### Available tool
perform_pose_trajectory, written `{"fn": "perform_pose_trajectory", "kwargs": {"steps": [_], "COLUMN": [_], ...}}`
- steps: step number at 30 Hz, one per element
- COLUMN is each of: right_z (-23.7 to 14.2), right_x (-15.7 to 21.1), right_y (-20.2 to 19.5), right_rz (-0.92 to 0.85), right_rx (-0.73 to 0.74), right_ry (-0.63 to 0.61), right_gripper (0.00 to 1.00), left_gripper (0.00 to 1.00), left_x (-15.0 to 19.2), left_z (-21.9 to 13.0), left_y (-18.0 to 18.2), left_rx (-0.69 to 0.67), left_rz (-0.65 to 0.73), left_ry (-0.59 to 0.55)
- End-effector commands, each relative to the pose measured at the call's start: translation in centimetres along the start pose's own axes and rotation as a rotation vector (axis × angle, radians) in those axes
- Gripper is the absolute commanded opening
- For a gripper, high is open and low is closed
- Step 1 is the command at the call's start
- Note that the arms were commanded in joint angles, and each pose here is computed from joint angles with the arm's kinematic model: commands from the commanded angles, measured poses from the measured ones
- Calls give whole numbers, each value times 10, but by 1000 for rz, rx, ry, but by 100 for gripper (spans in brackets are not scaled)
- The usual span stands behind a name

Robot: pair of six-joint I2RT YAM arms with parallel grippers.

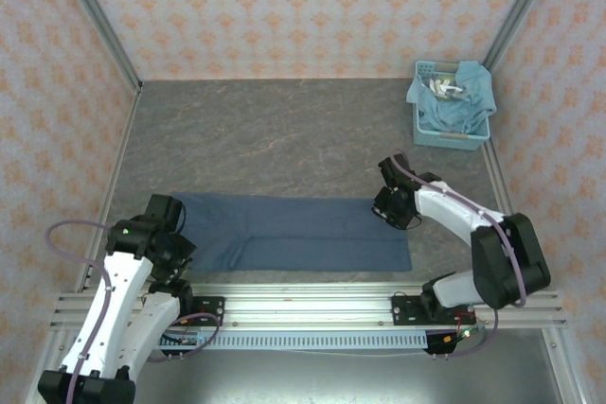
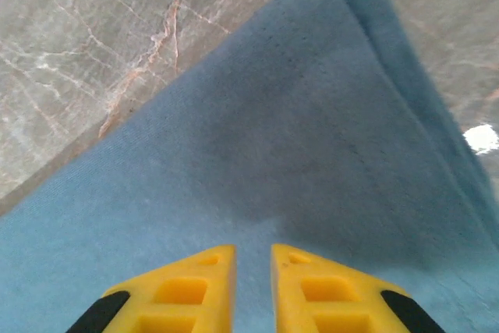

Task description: Fold and stack the t-shirts

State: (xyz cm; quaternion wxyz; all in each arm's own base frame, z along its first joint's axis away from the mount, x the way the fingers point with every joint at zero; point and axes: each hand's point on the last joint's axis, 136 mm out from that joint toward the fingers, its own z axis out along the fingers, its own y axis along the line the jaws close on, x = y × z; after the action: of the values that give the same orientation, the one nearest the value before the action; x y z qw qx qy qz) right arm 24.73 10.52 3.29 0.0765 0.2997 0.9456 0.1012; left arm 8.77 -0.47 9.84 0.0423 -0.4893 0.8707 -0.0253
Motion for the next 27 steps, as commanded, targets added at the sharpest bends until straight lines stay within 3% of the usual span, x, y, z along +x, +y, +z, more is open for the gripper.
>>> {"fn": "perform_pose_trajectory", "kwargs": {"steps": [1,9,17,27], "right_z": [5,14,21,4], "right_x": [-13,-32,-54,-76], "right_y": [8,-14,-21,-1], "right_rz": [16,89,141,103], "right_rx": [18,162,168,143], "right_ry": [-37,-43,-32,-68], "right_gripper": [18,16,16,16], "left_gripper": [0,0,0,0], "left_x": [-11,-46,-67,-84], "left_z": [1,-13,-9,-5], "left_y": [2,-22,-60,-59], "left_rx": [-20,96,300,282], "left_rz": [7,24,-15,-70], "left_ry": [-59,-255,-367,-457]}}
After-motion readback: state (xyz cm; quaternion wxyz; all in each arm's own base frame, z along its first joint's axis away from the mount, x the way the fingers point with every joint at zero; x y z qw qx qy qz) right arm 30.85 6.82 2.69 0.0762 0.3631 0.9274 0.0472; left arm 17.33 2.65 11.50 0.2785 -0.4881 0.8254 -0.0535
